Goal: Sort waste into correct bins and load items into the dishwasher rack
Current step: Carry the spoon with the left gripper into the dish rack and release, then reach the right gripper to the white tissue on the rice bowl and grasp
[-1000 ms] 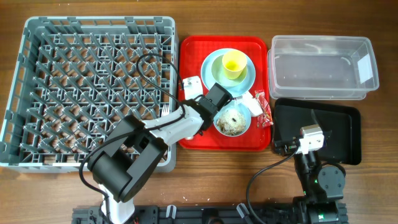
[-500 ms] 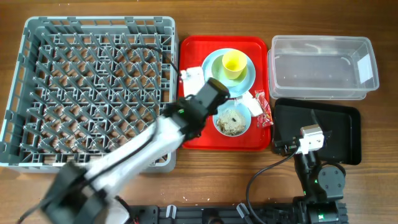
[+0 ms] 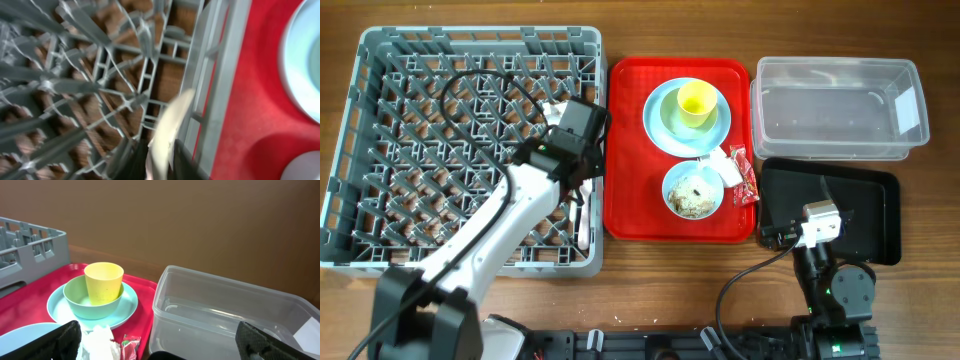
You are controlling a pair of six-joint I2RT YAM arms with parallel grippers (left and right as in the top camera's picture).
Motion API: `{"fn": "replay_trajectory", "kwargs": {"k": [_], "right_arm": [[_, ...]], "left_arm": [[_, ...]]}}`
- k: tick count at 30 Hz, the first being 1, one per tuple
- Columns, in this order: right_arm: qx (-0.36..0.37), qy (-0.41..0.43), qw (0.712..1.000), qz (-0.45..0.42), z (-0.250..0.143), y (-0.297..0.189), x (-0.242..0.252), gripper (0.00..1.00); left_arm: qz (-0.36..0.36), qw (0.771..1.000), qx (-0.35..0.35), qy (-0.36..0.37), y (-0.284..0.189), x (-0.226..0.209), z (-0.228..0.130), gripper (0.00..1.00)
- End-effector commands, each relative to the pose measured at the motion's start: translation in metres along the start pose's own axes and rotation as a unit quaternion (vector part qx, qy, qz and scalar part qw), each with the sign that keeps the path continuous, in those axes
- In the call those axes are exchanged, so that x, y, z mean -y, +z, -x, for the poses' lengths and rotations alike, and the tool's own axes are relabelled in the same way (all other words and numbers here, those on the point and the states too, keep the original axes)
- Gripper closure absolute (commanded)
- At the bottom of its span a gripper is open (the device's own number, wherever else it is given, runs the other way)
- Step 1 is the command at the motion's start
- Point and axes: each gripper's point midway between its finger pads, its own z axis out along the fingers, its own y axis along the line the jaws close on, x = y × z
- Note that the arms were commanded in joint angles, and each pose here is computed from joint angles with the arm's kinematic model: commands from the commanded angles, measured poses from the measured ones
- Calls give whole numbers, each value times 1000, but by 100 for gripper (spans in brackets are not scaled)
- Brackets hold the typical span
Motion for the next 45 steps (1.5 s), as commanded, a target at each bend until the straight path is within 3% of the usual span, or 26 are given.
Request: {"fn": "replay_trajectory", "kwargs": {"k": [1, 6, 7, 8, 11, 14, 27, 30, 32, 36, 38, 39, 41, 43, 44, 45], "right_arm": [[3, -1, 1000, -6, 1, 0, 2, 0], [3, -1, 1000, -6, 1, 0, 2, 0], [3, -1, 1000, -6, 1, 0, 2, 0], [3, -1, 1000, -6, 1, 0, 2, 0], [3, -1, 1000, -6, 1, 0, 2, 0], [3, -1, 1000, -6, 1, 0, 2, 0], [5, 2, 1000, 1, 2, 0, 0, 0], [24, 42, 995, 86, 11, -3, -29, 0], [6, 133, 987, 95, 15, -6, -30, 0], [-56, 164, 981, 83, 81, -24, -15, 0], [-178, 183, 963, 85, 109, -24, -10, 0], [-262, 191, 941, 100, 112, -24, -14, 0], [-406, 194, 886, 113, 110, -26, -16, 0], [-476, 225, 841, 126, 111, -6, -22, 0], [-516, 256, 801, 163, 105, 0, -38, 4], [-544, 292, 764, 188, 97, 4, -53, 38]], "left_arm": [[-3, 1000, -7, 3, 5, 1, -1, 61], [-40, 998, 49, -13, -34, 8, 26, 30], [-52, 995, 76, -24, -52, 6, 39, 6], [-65, 991, 106, -43, -73, -1, 54, 0], [-56, 975, 187, -105, -117, -46, 86, 0], [-37, 965, 214, -144, -136, -80, 93, 0], [-33, 966, 211, -146, -134, -82, 93, 0], [-33, 966, 211, -146, -134, -82, 93, 0], [-33, 966, 211, -146, -134, -82, 93, 0], [-33, 966, 211, -146, -134, -82, 93, 0], [-33, 966, 211, -146, -134, -82, 93, 0], [-33, 966, 211, -146, -134, -82, 93, 0], [-33, 966, 211, -146, -133, -82, 93, 0], [-33, 966, 211, -146, -134, -82, 93, 0], [-34, 966, 211, -146, -134, -82, 93, 0], [-34, 966, 211, -146, -134, -82, 93, 0]]}}
